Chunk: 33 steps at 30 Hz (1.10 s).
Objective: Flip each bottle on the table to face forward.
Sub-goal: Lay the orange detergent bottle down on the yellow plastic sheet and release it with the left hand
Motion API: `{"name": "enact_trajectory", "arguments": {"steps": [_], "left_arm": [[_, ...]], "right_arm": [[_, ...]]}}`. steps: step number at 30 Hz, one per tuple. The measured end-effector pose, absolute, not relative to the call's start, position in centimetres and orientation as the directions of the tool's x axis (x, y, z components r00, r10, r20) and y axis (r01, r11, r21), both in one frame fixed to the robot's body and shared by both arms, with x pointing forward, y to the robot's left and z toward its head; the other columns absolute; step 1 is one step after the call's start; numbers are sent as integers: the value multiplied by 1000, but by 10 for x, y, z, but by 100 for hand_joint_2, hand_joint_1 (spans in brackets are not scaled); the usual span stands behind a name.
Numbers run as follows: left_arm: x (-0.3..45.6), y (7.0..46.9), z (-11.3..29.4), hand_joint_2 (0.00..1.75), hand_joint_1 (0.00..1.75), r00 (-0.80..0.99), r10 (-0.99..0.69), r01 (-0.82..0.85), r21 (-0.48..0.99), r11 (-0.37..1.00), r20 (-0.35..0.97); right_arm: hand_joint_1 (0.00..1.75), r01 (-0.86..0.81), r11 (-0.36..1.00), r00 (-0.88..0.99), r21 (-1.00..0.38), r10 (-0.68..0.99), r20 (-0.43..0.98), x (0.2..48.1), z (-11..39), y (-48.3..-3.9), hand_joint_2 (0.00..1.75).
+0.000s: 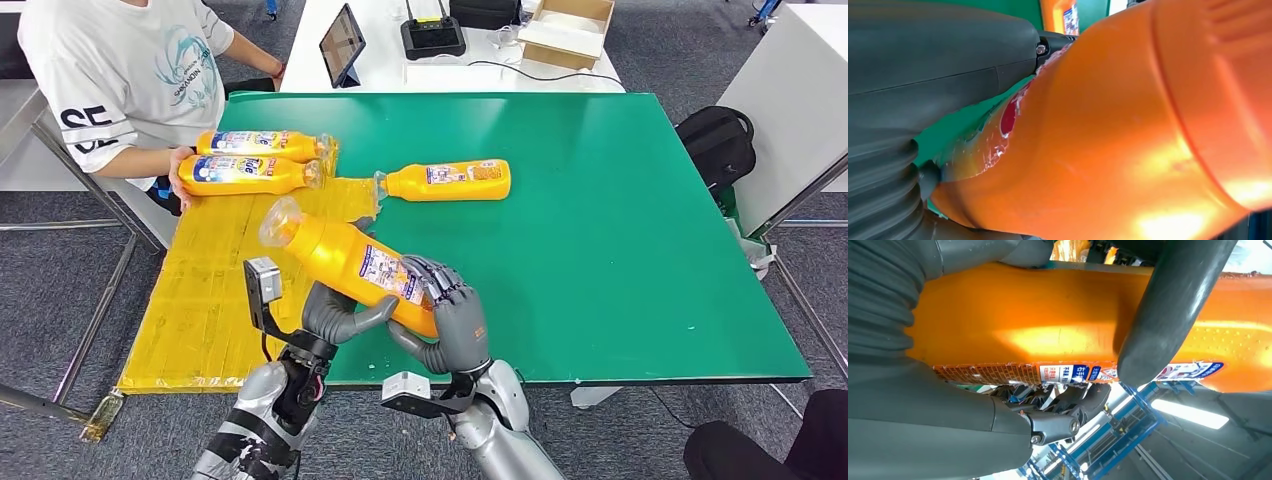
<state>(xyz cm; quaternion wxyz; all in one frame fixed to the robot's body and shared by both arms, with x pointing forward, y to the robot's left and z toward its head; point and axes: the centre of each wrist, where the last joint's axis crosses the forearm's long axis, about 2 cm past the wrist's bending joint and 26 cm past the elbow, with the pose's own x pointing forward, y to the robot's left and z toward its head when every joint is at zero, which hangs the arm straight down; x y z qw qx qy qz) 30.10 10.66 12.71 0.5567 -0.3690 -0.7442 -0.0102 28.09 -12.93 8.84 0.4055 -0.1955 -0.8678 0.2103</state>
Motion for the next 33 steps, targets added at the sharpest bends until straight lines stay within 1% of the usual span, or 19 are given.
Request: {"name": "enact_trajectory", "arguments": {"steps": [6,7,8,10,11,12,19,22,25,26,28,29,30,32,33], "left_arm": [[300,105,128,175,0,-1,674,583,-548,600,738],[300,105,128,175,4,15,695,586,-569,577,719],[299,105,128,175,31,27,711,587,-586,558,703],[298,106,128,175,117,44,732,589,-609,531,680],[298,107,128,175,157,50,738,590,-616,522,673],[297,107,128,175,174,55,743,592,-621,513,667],[296,103,130,175,175,65,770,597,-643,480,635],[296,102,130,175,175,34,755,591,-622,513,655],[295,97,131,175,175,-22,705,583,-564,585,709],[295,95,131,175,175,-39,686,581,-542,607,726],[295,92,132,175,175,-68,655,578,-505,641,753],[295,91,133,175,175,-79,643,578,-491,652,762],[295,90,133,175,175,-87,635,578,-480,659,767],[294,86,136,175,175,-97,627,581,-467,667,773],[294,85,136,175,175,-105,621,577,-461,674,777]], "right_arm": [[175,107,837,-589,-537,489,644,283,83,-126,175],[175,100,836,-588,-540,488,646,283,82,-126,175],[175,94,834,-587,-544,488,647,284,80,-126,175],[175,87,830,-586,-551,490,646,286,79,-126,175],[175,84,828,-586,-554,491,645,287,78,-126,175],[175,82,825,-587,-559,494,642,288,78,-126,175],[175,81,807,-599,-584,508,619,296,81,-124,175],[175,84,805,-596,-588,513,618,298,81,-123,175],[175,84,804,-583,-588,518,626,298,80,-123,175],[158,84,804,-579,-589,520,628,298,79,-123,175],[71,85,803,-571,-590,524,631,297,78,-123,175],[27,84,802,-569,-591,525,632,297,78,-123,131],[0,80,802,-567,-592,525,635,297,77,-123,87],[0,65,804,-561,-591,519,645,296,76,-123,0],[0,49,808,-557,-586,510,656,296,76,-123,0]]}}
